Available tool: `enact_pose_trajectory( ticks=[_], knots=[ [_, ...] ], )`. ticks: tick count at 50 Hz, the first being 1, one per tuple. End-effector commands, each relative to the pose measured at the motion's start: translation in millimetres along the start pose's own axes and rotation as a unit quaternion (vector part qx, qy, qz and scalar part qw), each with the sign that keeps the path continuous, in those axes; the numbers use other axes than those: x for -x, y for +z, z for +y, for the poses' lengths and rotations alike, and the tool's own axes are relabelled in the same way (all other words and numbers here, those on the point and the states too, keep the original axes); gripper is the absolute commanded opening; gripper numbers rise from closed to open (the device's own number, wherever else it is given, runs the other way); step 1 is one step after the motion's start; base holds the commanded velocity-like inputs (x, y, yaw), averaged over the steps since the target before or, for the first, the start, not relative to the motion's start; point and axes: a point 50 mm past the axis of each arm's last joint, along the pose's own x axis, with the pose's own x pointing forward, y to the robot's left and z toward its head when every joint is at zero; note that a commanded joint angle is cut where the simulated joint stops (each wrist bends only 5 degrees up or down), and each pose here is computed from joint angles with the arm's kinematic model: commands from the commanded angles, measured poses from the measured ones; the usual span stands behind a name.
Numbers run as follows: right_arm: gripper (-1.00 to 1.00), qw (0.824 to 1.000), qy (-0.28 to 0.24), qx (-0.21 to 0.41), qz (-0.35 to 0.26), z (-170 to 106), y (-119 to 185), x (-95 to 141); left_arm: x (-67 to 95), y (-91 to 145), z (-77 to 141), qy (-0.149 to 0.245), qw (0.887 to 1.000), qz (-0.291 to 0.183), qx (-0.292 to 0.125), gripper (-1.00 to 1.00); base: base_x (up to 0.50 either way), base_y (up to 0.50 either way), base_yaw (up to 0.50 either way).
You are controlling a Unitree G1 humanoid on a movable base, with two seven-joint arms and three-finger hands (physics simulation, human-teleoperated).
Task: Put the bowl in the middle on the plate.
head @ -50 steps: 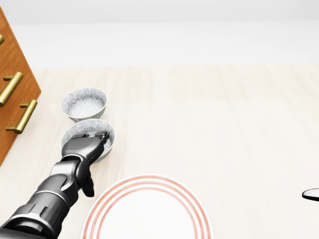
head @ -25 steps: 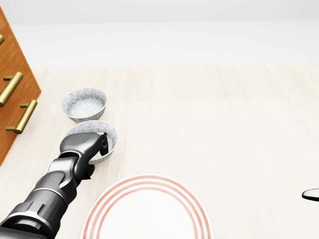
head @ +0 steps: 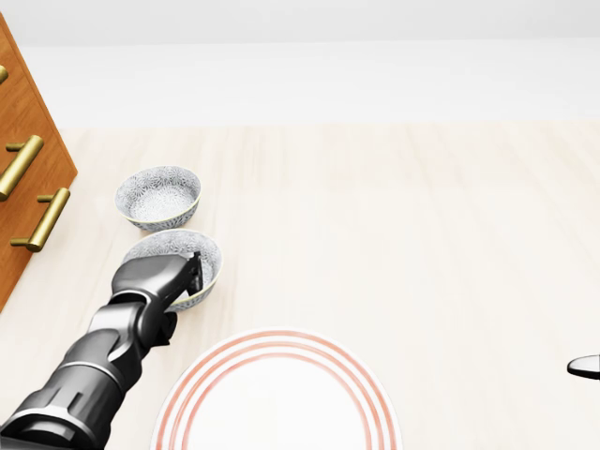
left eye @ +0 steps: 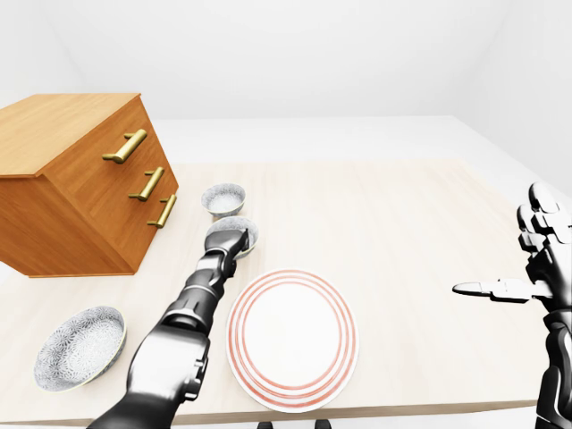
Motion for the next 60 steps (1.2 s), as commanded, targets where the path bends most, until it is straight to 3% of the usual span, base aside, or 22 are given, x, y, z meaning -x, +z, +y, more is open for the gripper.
enact_pose_trajectory(
  ticks=[1, 25, 45, 50, 60],
  knots=[
    [1.00, 1.000, 0.000, 0.000, 0.001, 0.2, -0.5, -0.2, 2.7, -1.6, -9.8, -0.010, 1.000, -0.008, 0.027, -1.00, 0.00, 0.00, 0.00],
    [1.00, 1.000, -0.001, 0.003, -0.003, -0.2, 2.0, 0.1, 20.5, 8.1, 12.8, 0.037, 0.998, -0.044, 0.022, -1.00, 0.00, 0.00, 0.00],
    [1.00, 1.000, 0.000, 0.003, 0.001, 0.4, -0.2, -0.2, 58.2, 23.6, 27.2, 0.063, 0.994, -0.082, 0.038, -1.00, 0.00, 0.00, 0.00],
    [1.00, 1.000, -0.001, 0.002, 0.004, 0.2, -1.5, -0.3, 70.4, 26.0, 45.7, 0.085, 0.991, -0.088, 0.044, -1.00, 0.00, 0.00, 0.00],
    [1.00, 1.000, 0.000, 0.000, 0.007, 0.7, -2.9, -0.2, 99.5, 39.8, 52.0, 0.111, 0.986, -0.120, 0.042, -1.00, 0.00, 0.00, 0.00]
  ],
)
